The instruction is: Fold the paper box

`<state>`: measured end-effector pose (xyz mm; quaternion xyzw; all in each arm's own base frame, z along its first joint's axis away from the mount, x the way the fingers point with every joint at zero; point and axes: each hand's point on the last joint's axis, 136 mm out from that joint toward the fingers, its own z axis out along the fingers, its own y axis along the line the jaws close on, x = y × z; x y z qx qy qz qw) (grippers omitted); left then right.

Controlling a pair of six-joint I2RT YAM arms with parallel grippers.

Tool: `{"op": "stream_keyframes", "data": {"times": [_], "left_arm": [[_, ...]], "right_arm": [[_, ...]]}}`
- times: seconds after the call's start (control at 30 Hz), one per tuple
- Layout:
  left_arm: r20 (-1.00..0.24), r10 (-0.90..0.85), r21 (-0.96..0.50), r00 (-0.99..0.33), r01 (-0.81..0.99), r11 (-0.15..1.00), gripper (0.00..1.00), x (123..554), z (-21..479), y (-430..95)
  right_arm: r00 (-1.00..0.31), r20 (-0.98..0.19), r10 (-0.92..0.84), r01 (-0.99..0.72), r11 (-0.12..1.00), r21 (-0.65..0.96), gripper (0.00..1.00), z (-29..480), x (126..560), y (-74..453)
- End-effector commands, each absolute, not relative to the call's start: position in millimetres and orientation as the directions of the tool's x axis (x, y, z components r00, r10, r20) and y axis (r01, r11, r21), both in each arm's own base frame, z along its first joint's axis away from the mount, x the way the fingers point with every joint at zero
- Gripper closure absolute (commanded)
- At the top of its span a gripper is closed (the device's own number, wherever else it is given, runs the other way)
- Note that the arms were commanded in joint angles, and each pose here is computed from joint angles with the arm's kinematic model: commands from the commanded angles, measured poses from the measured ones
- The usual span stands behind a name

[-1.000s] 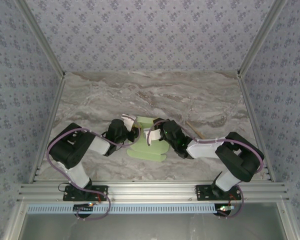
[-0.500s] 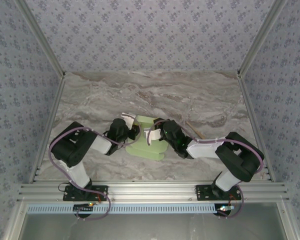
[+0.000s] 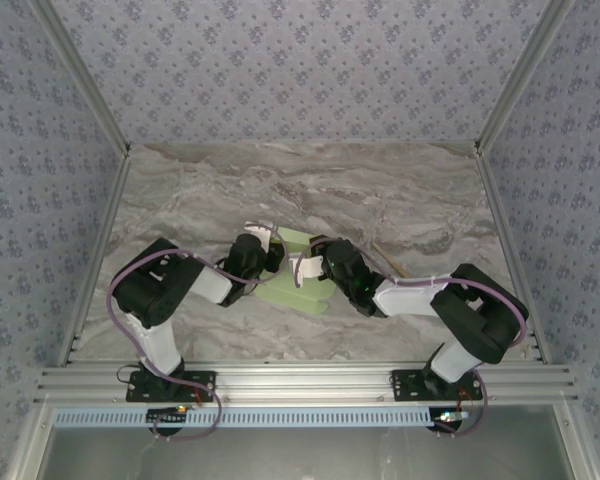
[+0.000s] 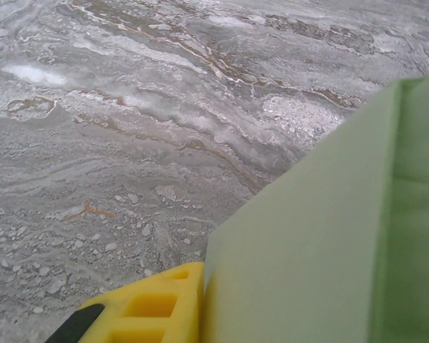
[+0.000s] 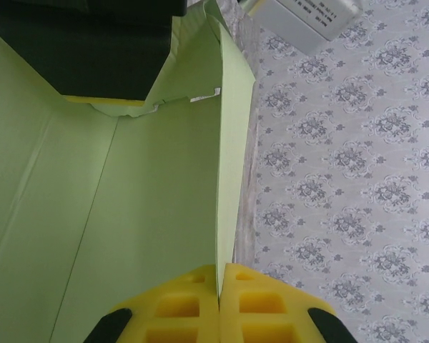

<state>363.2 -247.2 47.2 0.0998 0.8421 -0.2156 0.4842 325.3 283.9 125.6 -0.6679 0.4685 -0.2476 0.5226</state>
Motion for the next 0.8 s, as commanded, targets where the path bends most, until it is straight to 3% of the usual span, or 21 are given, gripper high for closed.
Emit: {"op": "stream_keyframes", "data": {"times": [0.0, 0.3, 0.77], "left_arm": [[-0.866, -0.216, -0.338, -0.452, 0.209, 0.918, 0.81, 389.3, 71.0, -223.2], [-0.868, -0.167, -0.258, -0.467, 0.137, 0.956, 0.78, 395.7, 72.6, -224.6], [-0.910, 0.067, -0.157, -0.410, 0.488, 0.859, 0.67, 373.0, 79.8, -269.5]], "right_arm": [[0.464, -0.158, -0.872, -0.470, -0.090, -0.878, 1.00, 93.5, 309.0, 284.7], [0.455, -0.197, -0.868, -0.511, -0.074, -0.857, 1.00, 93.1, 309.6, 288.3], [0.404, -0.219, -0.888, -0.522, -0.027, -0.853, 1.00, 98.6, 324.6, 279.8]]}}
